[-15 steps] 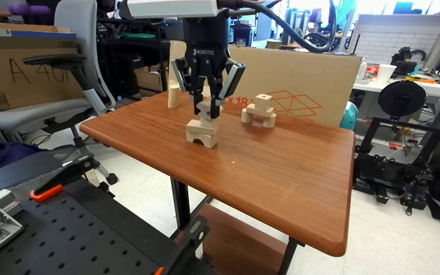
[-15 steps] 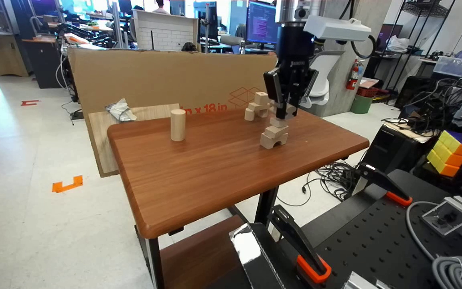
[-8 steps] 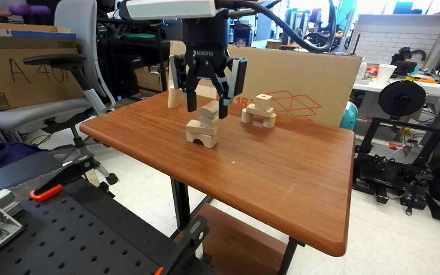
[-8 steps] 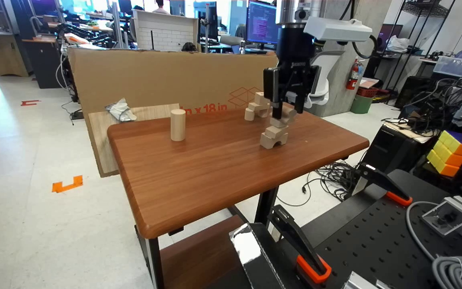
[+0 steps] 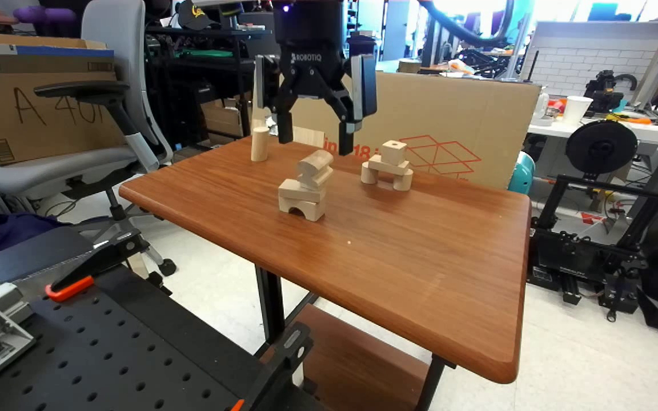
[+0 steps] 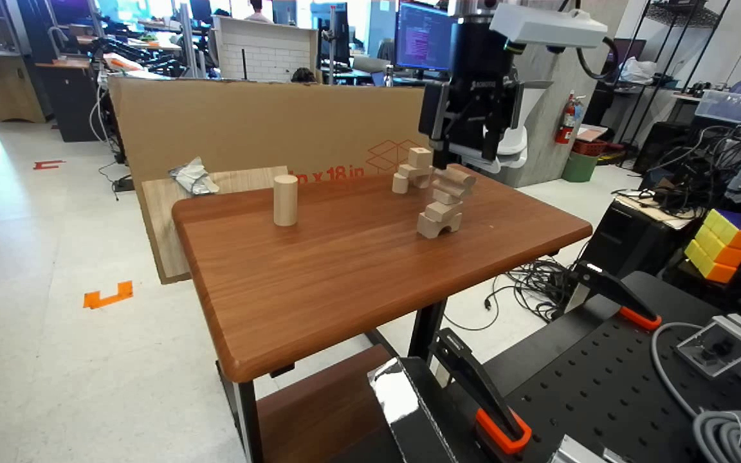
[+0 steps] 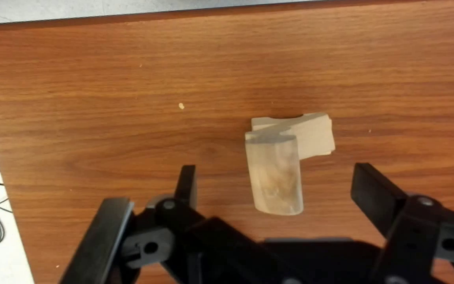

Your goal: Put the block on the tower to the right

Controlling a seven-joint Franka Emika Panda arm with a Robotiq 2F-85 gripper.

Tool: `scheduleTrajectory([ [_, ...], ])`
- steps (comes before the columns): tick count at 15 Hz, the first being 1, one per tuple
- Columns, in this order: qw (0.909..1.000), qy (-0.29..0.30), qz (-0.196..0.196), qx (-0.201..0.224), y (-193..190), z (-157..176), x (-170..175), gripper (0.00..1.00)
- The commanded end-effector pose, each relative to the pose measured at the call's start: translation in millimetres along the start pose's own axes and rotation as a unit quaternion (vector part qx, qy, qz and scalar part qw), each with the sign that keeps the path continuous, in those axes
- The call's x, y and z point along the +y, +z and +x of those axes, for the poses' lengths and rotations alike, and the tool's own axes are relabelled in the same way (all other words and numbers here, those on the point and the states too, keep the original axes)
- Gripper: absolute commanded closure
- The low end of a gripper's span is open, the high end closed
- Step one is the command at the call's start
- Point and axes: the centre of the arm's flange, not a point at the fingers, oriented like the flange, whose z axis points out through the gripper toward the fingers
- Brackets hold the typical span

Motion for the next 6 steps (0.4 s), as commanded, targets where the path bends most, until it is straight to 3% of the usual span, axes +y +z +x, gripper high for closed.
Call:
scheduleTrajectory([
  [1,0.9991,0.033,-0.020,0.015,-43,-19,3,0.00],
  [2,0.9987,0.046,-0.020,0.010,-49,-20,4,0.00],
  [3,0.9994,0.029,-0.008,0.014,-28,-5,4,0.00],
  [6,0.9989,0.043,-0.009,0.015,-43,-10,6,0.00],
])
